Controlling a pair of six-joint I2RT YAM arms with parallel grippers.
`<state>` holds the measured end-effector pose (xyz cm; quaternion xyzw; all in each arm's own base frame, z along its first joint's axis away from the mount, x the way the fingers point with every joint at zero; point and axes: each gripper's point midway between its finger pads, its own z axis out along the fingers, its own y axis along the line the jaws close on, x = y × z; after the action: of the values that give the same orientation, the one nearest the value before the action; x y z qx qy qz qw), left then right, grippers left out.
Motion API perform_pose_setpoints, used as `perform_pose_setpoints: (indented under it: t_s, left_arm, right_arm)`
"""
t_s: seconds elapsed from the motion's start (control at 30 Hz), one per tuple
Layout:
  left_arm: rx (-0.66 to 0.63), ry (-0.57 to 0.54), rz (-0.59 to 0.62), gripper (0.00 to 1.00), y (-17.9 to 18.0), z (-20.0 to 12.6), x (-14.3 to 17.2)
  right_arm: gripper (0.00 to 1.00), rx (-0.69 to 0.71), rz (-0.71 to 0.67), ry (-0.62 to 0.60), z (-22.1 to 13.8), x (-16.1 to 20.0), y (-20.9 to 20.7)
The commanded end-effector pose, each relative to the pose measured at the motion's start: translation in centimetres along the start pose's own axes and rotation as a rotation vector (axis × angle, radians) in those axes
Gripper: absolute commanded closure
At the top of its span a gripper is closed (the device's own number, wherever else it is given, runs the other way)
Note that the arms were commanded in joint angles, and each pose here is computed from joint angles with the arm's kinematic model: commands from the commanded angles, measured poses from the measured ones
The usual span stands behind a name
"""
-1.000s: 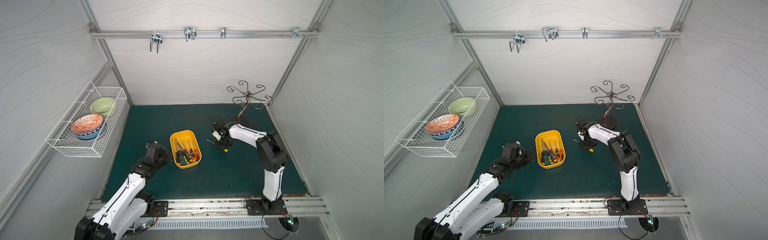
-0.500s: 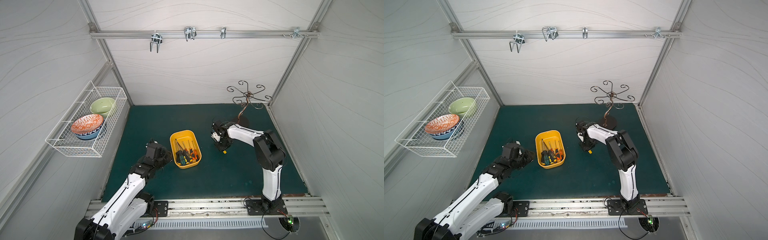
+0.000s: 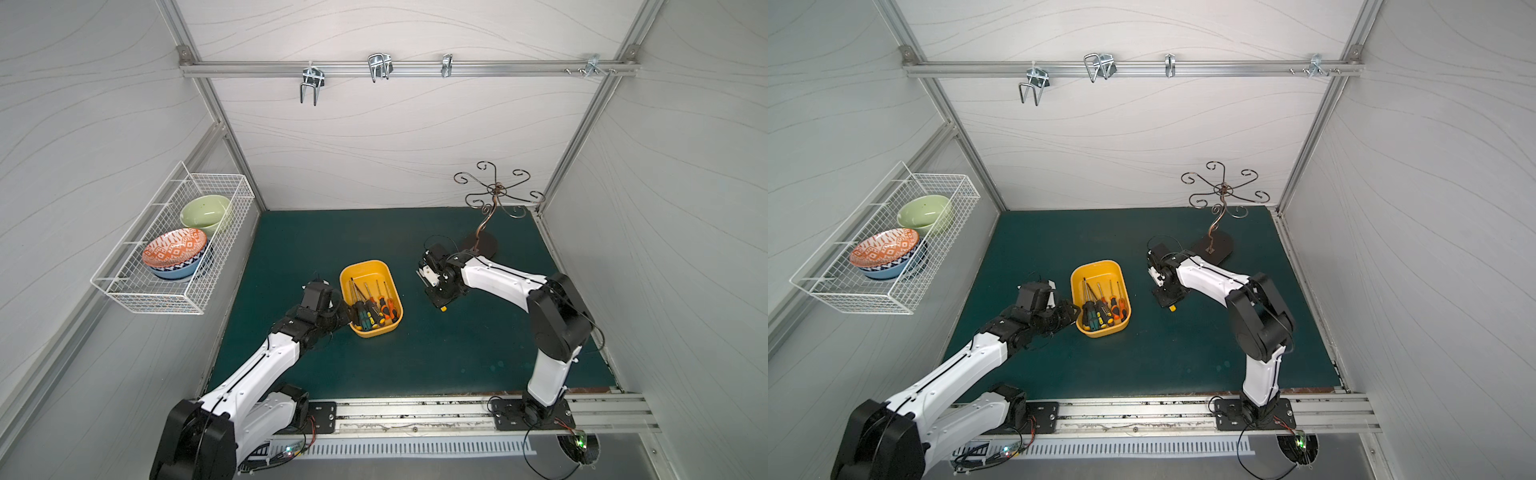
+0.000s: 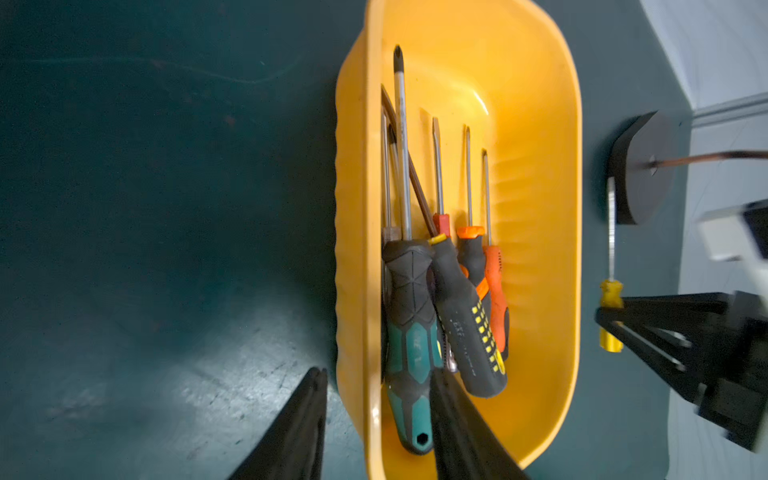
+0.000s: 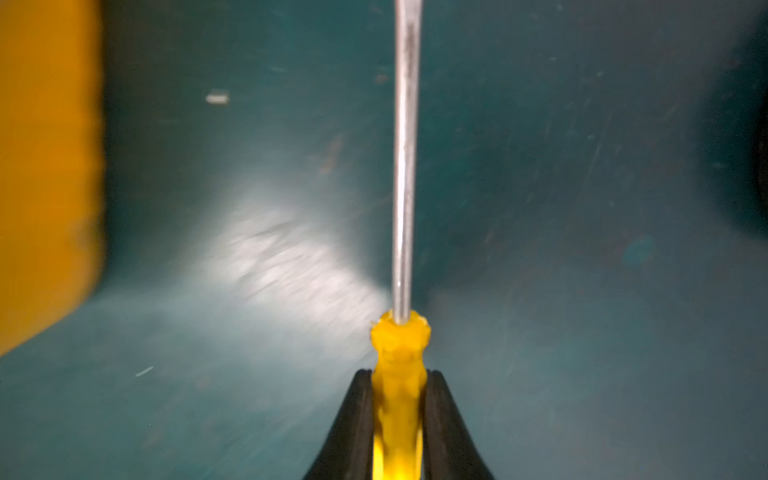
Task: Put the screwdriver on the desktop into the storage box
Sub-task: Pick up the screwdriver from the center of the board, then place the screwdriver in the storage box.
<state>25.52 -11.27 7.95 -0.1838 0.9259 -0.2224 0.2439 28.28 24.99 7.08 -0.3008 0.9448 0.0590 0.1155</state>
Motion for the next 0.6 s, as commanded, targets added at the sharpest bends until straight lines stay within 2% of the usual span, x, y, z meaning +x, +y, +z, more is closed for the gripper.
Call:
perform_pose_setpoints:
  t_s: [0.0, 0.07, 0.3, 0.57]
  left_arm:
    - [-0.056, -0.067, 0.058, 0.57, -0.7, -0.6, -2.4]
    - [-0.088, -0.07, 0.059, 0.57, -0.2, -0.4, -2.6]
    - [-0.049, -0.077, 0.066, 0.71, -1.4, 0.7, -3.0]
    - [-0.03, -0.073, 0.109, 0.86, -3.1, 2.1, -2.9]
  right_arm:
    - [0.99, -0.075, 0.111, -0.068, -2.0, 0.3, 1.8]
    - [0.99, -0.1, 0.155, -0.086, -2.7, 1.0, 2.1]
    - [1.0, -0.128, 0.276, -0.15, -5.5, 2.4, 1.8]
    - [1.0, -0.156, 0.32, -0.174, -7.4, 3.3, 2.0]
